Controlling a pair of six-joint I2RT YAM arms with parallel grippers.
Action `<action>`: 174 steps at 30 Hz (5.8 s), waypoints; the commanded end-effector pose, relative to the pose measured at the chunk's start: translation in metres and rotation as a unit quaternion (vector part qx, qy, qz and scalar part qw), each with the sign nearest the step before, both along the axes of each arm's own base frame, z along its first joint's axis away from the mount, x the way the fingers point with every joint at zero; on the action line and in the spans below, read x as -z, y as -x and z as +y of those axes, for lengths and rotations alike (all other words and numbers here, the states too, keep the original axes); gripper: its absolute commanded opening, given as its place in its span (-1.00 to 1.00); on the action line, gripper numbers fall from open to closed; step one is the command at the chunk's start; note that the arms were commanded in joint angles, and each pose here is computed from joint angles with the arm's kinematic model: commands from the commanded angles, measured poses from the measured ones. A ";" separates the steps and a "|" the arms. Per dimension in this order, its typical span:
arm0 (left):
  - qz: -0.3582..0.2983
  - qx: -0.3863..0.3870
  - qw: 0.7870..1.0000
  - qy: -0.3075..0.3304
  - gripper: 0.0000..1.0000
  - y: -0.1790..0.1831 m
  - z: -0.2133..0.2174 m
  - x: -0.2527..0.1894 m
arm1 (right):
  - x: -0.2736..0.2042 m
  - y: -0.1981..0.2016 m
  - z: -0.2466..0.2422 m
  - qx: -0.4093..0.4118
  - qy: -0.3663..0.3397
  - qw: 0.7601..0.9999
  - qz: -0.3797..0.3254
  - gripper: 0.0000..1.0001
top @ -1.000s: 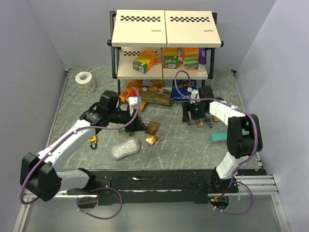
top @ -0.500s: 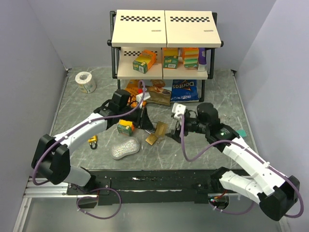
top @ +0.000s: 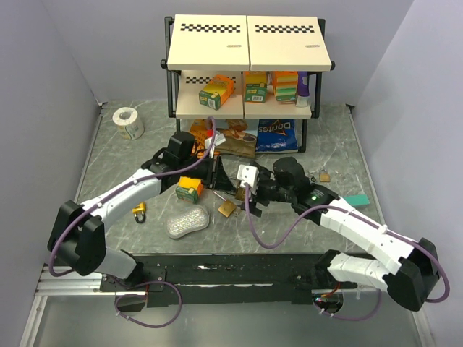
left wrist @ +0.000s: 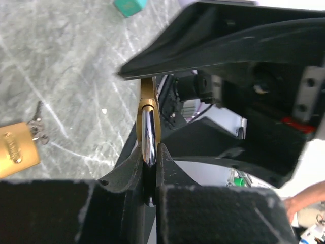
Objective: Lock with the key
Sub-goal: Place the lock at the center of the board, then pick up the lock from the center of the board, then lock the lock.
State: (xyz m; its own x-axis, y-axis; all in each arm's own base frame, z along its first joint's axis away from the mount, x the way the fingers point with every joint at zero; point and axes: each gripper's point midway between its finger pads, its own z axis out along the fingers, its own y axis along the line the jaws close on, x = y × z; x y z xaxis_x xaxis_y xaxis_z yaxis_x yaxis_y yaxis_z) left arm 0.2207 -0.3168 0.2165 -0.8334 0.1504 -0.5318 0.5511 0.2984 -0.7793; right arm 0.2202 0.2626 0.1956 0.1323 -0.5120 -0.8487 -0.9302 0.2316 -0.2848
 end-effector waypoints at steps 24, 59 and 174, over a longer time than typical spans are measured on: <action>-0.181 -0.143 0.973 0.016 0.93 -0.069 0.055 -0.063 | 0.054 -0.035 -0.057 0.247 -0.003 0.940 0.235 -0.65; -0.349 0.103 0.921 -0.141 0.93 -0.030 0.098 0.026 | 0.143 -0.134 -0.095 0.495 0.035 0.786 0.368 0.98; -0.590 0.181 0.784 -0.072 0.64 -0.008 -0.004 -0.060 | -0.078 0.015 -0.040 -0.003 -0.214 0.867 0.449 -1.00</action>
